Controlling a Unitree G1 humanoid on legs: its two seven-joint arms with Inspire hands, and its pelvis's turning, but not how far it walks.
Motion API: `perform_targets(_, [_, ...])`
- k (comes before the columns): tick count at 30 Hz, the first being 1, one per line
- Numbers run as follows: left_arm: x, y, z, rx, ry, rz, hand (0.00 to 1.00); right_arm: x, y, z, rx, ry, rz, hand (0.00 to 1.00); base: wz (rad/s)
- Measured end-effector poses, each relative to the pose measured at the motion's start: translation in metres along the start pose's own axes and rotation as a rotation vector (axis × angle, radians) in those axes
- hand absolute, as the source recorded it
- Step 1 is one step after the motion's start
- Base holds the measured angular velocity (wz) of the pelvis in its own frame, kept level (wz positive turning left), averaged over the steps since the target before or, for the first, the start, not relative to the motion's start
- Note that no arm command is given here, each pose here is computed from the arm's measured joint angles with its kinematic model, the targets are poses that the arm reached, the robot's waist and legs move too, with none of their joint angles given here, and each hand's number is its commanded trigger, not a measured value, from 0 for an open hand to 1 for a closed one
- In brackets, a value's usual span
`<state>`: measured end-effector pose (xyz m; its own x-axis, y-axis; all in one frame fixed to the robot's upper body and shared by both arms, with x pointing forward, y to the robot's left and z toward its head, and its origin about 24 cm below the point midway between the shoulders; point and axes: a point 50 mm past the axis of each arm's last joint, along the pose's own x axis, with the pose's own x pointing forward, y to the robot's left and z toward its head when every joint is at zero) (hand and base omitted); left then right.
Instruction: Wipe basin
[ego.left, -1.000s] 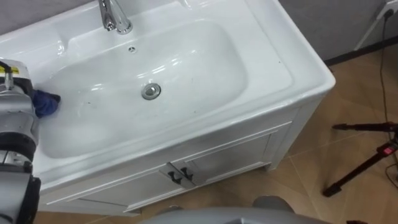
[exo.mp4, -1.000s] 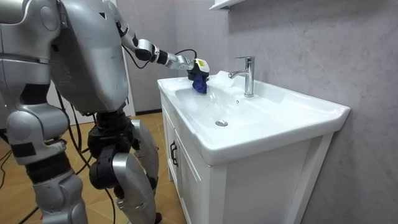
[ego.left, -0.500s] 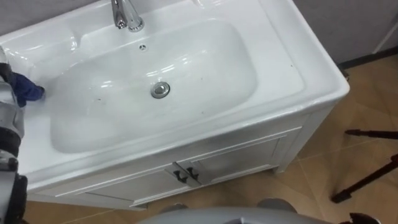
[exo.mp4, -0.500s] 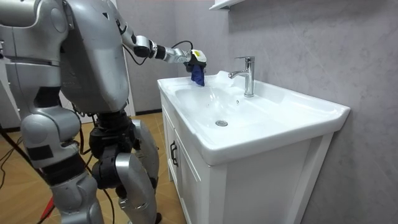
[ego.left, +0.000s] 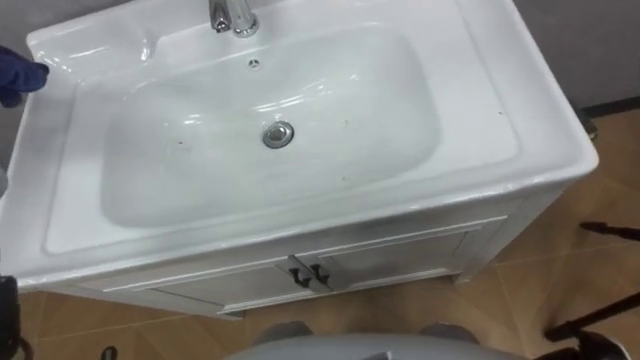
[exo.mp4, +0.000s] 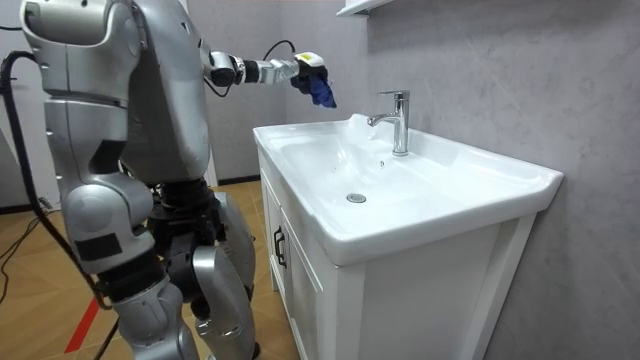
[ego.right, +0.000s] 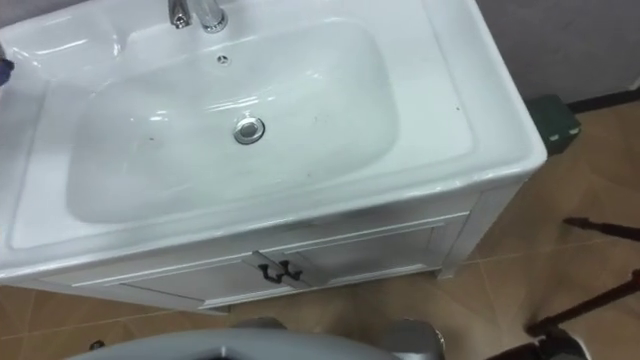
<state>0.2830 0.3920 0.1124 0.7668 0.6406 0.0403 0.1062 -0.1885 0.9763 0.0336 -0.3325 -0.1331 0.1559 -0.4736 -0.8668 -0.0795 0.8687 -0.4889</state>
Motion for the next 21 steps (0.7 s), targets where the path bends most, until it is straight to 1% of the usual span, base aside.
perform_targets(2, [-0.001,-0.001,-0.001,-0.011,0.003,-0.002,1.0,0.0,0.001,-0.005,-0.001,0.011,0.005,0.0,0.06])
perform_targets(5, [-0.004,-0.01,-0.009,-0.024,0.021,-0.032,1.0,-0.001,0.001,-0.01,-0.005,0.022,0.007,0.0,0.07])
perform_targets(7, [-0.009,-0.022,-0.018,-0.014,0.04,-0.065,1.0,-0.001,0.001,-0.01,-0.009,0.022,0.007,0.0,0.04])
perform_targets(8, [-0.01,-0.025,-0.019,-0.01,0.044,-0.073,1.0,-0.001,0.001,-0.011,-0.009,0.025,0.008,0.0,0.0])
perform_targets(10, [-0.016,-0.042,-0.033,0.015,0.08,-0.114,1.0,-0.001,0.002,-0.011,-0.009,0.034,0.016,0.0,-0.06])
perform_targets(11, [-0.018,-0.046,-0.036,0.021,0.091,-0.128,1.0,-0.001,0.002,-0.011,-0.008,0.036,0.018,0.0,-0.07])
perform_targets(13, [-0.026,-0.061,-0.051,0.03,0.135,-0.168,1.0,-0.001,0.002,-0.013,-0.009,0.042,0.02,0.0,-0.02])
perform_targets(17, [-0.033,-0.07,-0.063,0.013,0.183,-0.181,1.0,-0.001,0.003,-0.017,-0.011,0.057,0.024,0.0,0.02])
perform_targets(19, [-0.034,-0.073,-0.062,-0.014,0.194,-0.184,1.0,-0.001,0.003,-0.015,-0.011,0.052,0.025,0.0,0.09])
perform_targets(21, [-0.038,-0.079,-0.062,-0.012,0.194,-0.199,1.0,-0.001,0.003,-0.013,-0.01,0.045,0.029,0.0,0.05])
